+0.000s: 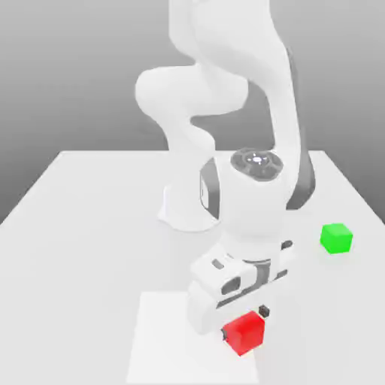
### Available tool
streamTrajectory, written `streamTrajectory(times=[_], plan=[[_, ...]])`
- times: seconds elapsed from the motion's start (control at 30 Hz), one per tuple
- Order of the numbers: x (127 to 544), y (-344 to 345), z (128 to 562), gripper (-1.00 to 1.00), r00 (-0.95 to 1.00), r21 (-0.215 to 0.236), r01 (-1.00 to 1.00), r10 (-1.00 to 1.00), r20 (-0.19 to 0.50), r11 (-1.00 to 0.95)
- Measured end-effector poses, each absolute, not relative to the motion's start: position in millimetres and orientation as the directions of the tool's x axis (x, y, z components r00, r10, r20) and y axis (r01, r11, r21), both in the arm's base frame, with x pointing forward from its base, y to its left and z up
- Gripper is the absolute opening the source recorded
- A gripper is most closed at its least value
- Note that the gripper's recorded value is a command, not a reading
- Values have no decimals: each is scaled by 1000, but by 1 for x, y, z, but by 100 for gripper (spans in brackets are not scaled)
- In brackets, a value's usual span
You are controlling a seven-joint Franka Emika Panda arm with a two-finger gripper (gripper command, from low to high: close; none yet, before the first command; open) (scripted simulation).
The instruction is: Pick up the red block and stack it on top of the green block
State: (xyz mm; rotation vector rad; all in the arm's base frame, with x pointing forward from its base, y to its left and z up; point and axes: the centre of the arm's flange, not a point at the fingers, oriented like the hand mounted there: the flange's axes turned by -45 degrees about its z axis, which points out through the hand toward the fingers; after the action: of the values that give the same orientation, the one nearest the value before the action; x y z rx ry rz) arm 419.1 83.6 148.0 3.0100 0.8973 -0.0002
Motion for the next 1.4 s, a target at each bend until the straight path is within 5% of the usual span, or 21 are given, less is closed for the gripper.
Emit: streamTrajectory(times=[0.17,0.37,0.5,0.97,1.4], plan=[[419,84,148,-100,837,0,548,548,-1,-837],[418,87,206,-100,836,-2,548,548,2,-836],[396,143,222,-100,822,-34,570,570,20,-821],[284,278,258,-100,817,-90,577,576,36,-812],[150,335,252,-100,810,-23,587,587,5,-810]])
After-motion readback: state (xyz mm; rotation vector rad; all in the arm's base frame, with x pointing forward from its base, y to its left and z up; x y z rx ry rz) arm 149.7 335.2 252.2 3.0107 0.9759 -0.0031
